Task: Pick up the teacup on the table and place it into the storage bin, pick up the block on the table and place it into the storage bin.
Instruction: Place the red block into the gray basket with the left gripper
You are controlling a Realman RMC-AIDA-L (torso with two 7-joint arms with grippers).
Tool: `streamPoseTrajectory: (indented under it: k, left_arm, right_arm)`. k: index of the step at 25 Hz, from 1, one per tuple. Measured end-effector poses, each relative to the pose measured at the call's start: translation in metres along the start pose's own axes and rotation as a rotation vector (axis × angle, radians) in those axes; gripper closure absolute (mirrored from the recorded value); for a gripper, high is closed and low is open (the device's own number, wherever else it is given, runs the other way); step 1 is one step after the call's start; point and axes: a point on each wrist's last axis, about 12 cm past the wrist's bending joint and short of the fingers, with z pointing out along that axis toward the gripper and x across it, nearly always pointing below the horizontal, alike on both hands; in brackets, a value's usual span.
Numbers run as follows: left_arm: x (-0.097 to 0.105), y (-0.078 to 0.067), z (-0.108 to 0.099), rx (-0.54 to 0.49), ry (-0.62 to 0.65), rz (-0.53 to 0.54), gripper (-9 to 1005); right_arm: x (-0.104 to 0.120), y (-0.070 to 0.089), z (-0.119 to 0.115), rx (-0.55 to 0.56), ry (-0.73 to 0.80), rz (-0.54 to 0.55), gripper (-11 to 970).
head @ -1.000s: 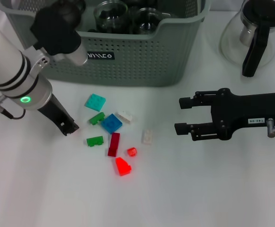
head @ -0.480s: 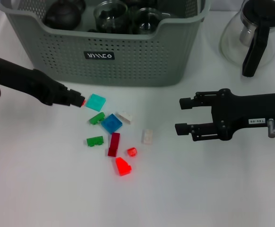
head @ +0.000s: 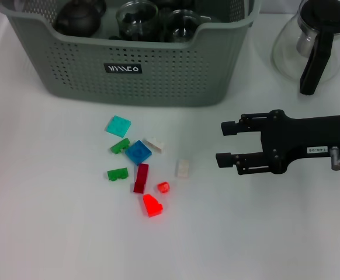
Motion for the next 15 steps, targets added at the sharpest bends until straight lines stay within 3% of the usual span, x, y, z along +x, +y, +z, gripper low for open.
streamPoseTrajectory:
  k: [3,6,10,15]
  left_arm:
    - [-0.025,0.003,0.014,-0.028,-0.044,-0.038,844]
    - [-0.055,0.013,0.035,-0.17,-0.005,-0.057,844]
    - [-0.086,0.026,0.07,-0.392,0.167,-0.022,844]
    - [-0.09,0.039,0.122,-0.584,0.418,0.067,843]
  right_arm:
    - [-0.001,0.0,0.0,-0.002,0.0,-0.002,199]
    - [-0.001,0.0,0.002,-0.004,-0.002,-0.007,199]
    - [-0.001,0.0,0.002,-0.003,-0.002,-0.008,198]
    - [-0.002,-0.001,0.002,0.0,-0.001,-0.01,198]
